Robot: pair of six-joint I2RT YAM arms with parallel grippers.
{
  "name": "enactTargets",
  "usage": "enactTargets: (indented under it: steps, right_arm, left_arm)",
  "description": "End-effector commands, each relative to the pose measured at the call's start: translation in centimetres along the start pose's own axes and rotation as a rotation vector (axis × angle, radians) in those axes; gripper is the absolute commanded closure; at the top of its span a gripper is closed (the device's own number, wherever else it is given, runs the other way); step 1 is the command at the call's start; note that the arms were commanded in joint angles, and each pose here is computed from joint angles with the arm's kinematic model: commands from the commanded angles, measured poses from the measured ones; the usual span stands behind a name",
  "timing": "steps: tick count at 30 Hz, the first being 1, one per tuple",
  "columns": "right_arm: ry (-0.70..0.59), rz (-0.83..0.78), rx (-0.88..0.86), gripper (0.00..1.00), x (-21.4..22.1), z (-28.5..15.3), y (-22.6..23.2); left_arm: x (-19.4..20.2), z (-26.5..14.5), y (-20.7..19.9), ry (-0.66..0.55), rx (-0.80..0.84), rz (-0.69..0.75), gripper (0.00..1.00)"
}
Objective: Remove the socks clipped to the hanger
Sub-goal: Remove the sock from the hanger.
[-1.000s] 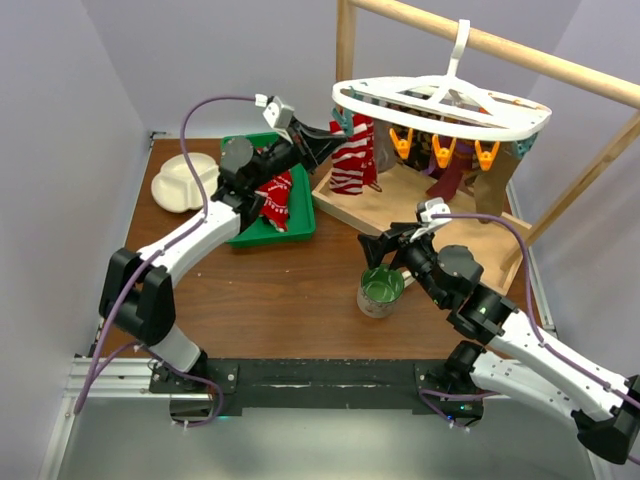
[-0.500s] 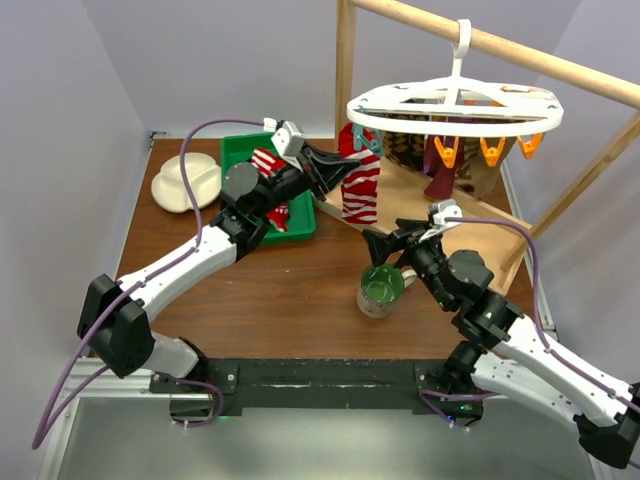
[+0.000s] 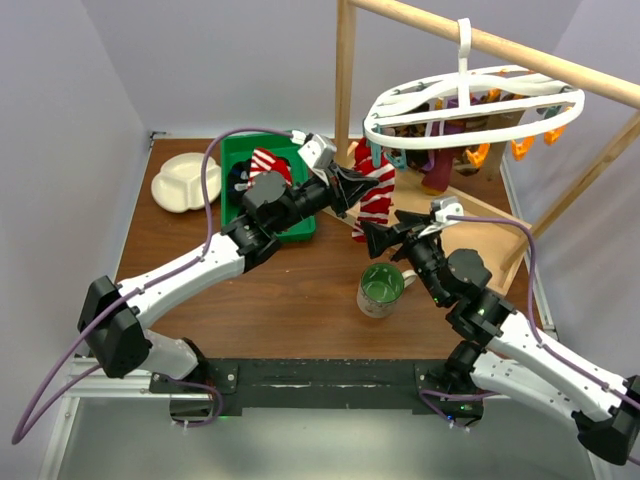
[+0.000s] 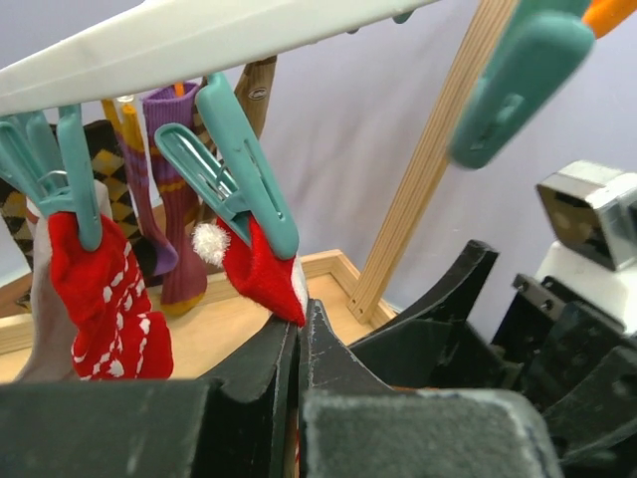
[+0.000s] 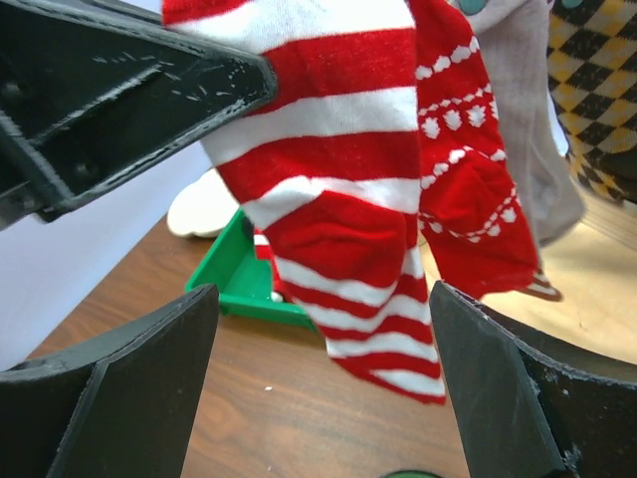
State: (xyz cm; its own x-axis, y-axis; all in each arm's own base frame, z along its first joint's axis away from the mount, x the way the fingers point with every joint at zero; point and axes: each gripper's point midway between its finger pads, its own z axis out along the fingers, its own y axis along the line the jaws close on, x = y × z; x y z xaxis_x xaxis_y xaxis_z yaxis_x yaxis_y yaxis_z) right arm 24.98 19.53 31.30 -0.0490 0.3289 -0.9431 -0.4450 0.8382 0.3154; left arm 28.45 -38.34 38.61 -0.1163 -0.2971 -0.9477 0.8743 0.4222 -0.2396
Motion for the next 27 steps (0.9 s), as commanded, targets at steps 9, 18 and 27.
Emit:
enactTargets:
  steps: [9, 18, 27]
  right_arm:
    - [-0.141, -0.008, 0.074, 0.06, -2.7, 2.8, -0.3]
    - [-0.218, 0.002, 0.115, 0.06, -3.9, 3.7, -0.7]
    - [-0.258, 0.000, 0.187, 0.16, -4.6, 4.4, -1.6]
  left_arm:
    - [-1.3, 1.1, -2.0, -0.001, -0.021, 0.002, 1.00]
    - [-0.8, 1.8, -2.1, 0.015, -0.039, -0.030, 1.00]
    - [-0.7, 2.2, -1.9, 0.017, -0.050, -0.039, 1.00]
